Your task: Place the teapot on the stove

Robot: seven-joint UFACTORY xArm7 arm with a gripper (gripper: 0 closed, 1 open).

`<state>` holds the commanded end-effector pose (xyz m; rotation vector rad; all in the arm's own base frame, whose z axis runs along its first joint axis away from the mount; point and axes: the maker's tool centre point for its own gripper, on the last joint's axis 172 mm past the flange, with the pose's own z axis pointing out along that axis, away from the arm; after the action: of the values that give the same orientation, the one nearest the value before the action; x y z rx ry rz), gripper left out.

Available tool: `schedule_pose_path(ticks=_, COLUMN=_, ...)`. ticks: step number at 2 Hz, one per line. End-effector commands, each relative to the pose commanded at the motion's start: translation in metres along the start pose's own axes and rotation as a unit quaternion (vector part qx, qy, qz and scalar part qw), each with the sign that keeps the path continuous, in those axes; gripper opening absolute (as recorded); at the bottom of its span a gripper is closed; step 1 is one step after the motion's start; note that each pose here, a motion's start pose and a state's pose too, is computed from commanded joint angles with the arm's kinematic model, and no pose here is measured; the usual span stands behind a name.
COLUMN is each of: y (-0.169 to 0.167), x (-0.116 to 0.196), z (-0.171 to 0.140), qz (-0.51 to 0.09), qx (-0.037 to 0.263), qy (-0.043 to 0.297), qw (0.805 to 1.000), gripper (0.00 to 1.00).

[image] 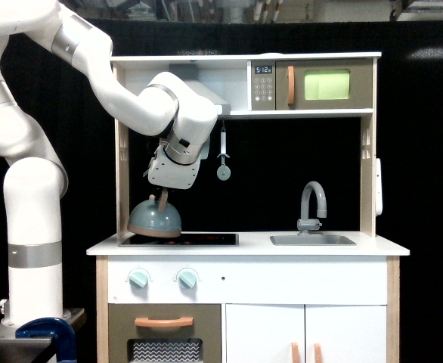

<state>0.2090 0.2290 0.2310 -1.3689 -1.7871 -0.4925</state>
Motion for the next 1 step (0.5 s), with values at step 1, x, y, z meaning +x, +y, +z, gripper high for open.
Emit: schedule_pose_path(ticks=1, y=0.016, x=0.0068, z=0.0146, qz=0.0, qx=0.0, qy=0.0, qw=1.0, gripper=0.0)
